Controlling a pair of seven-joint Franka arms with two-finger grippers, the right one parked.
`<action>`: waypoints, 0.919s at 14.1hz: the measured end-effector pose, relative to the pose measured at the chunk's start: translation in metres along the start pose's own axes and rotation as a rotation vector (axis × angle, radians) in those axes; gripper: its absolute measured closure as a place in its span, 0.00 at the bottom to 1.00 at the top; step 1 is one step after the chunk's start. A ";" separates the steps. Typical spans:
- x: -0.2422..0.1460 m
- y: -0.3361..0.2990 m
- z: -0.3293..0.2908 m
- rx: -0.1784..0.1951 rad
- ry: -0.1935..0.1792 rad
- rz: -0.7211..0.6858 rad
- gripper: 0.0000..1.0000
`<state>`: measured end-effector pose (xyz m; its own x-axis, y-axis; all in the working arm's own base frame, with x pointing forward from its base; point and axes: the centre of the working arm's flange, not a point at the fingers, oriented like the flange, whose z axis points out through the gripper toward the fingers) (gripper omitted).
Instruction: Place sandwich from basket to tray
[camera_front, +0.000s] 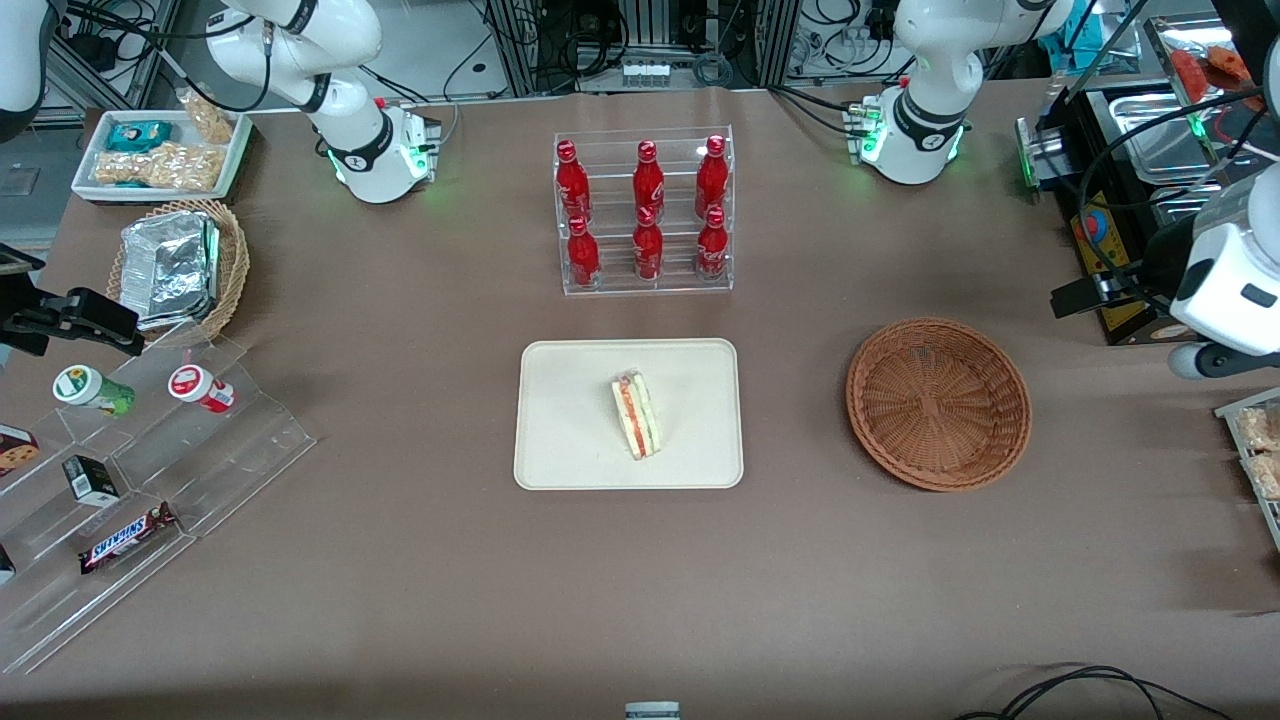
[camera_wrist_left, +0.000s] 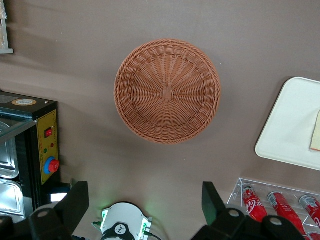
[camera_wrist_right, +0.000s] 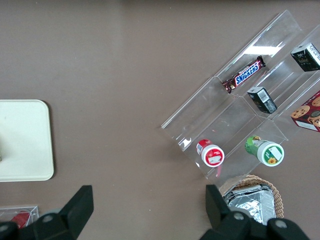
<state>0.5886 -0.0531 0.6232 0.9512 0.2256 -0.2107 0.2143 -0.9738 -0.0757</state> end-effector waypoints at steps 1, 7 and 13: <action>0.000 -0.001 -0.001 -0.002 0.005 -0.003 0.00; -0.039 -0.006 0.001 -0.018 0.064 0.019 0.00; -0.052 -0.023 -0.003 -0.069 0.074 0.025 0.00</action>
<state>0.5346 -0.0427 0.6386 0.9697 0.2011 -0.1390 0.2027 -0.9792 -0.0030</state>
